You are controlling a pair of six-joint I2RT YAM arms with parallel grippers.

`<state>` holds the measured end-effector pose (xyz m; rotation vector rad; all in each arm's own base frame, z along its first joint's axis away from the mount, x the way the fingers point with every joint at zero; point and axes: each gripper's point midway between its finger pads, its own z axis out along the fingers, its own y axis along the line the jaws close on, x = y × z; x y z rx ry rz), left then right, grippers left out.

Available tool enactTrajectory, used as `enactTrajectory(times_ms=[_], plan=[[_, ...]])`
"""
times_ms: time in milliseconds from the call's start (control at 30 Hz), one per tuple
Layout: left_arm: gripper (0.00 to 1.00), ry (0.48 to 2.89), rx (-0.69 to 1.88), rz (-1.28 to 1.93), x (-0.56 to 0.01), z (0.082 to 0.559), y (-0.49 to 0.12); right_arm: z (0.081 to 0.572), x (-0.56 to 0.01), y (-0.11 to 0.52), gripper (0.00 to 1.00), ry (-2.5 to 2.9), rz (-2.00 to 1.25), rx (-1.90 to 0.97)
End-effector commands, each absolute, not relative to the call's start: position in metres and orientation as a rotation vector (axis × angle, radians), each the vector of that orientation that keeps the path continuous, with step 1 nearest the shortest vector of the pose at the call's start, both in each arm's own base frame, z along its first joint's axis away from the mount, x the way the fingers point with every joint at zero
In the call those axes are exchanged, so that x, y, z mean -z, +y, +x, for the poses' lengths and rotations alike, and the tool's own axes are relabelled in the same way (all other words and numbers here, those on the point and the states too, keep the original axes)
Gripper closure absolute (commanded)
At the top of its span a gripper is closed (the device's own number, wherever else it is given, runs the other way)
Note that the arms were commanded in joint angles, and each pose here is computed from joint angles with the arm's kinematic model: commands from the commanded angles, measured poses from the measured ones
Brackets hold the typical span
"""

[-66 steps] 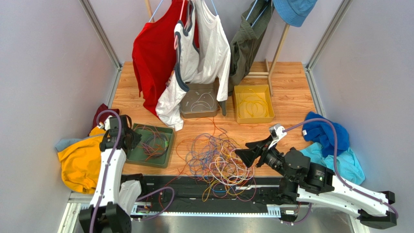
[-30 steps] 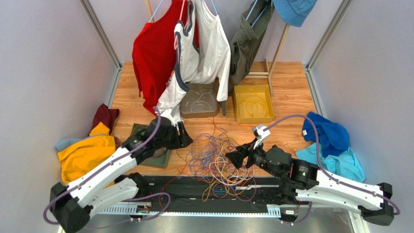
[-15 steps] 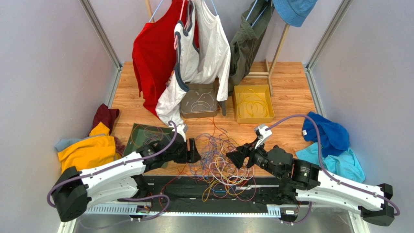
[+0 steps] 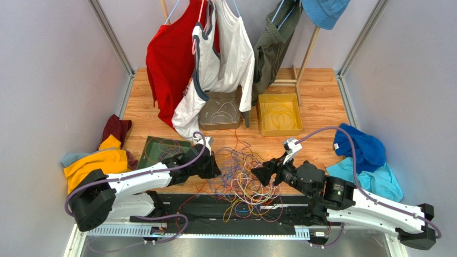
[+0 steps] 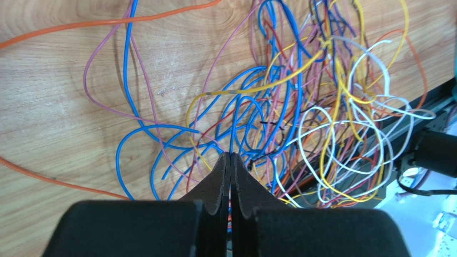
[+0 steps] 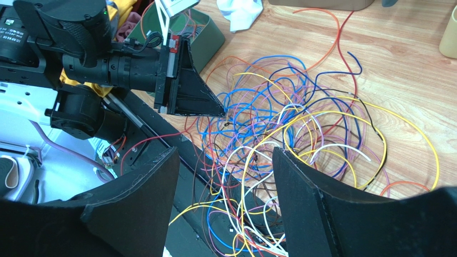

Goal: Untangle the cables

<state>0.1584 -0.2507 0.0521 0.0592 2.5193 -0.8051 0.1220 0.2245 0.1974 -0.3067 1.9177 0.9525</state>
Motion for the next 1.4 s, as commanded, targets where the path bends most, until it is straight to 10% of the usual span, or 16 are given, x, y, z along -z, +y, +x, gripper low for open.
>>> enactTrajectory(times_ms=[0,567,900,1133,1367], plan=[[1.00,2.365,0.859,0.069,-0.108,0.173,-0.255,0.124,-0.209,0.220,0.32,1.893,-0.264,-0.965],[1.00,1.949,0.924,0.175,-0.278,0.176,-0.225,0.121,-0.214,0.215,0.33,1.875,-0.241,-1.004],[1.00,1.610,1.010,0.295,-0.470,0.174,-0.229,0.120,-0.217,0.206,0.34,1.856,-0.214,-1.015],[1.00,1.630,0.998,0.342,-0.474,0.189,-0.253,0.125,-0.227,0.187,0.33,1.816,-0.189,-0.962],[1.00,1.940,0.967,0.364,-0.339,0.208,-0.297,0.126,-0.222,0.190,0.33,1.844,-0.214,-0.931]])
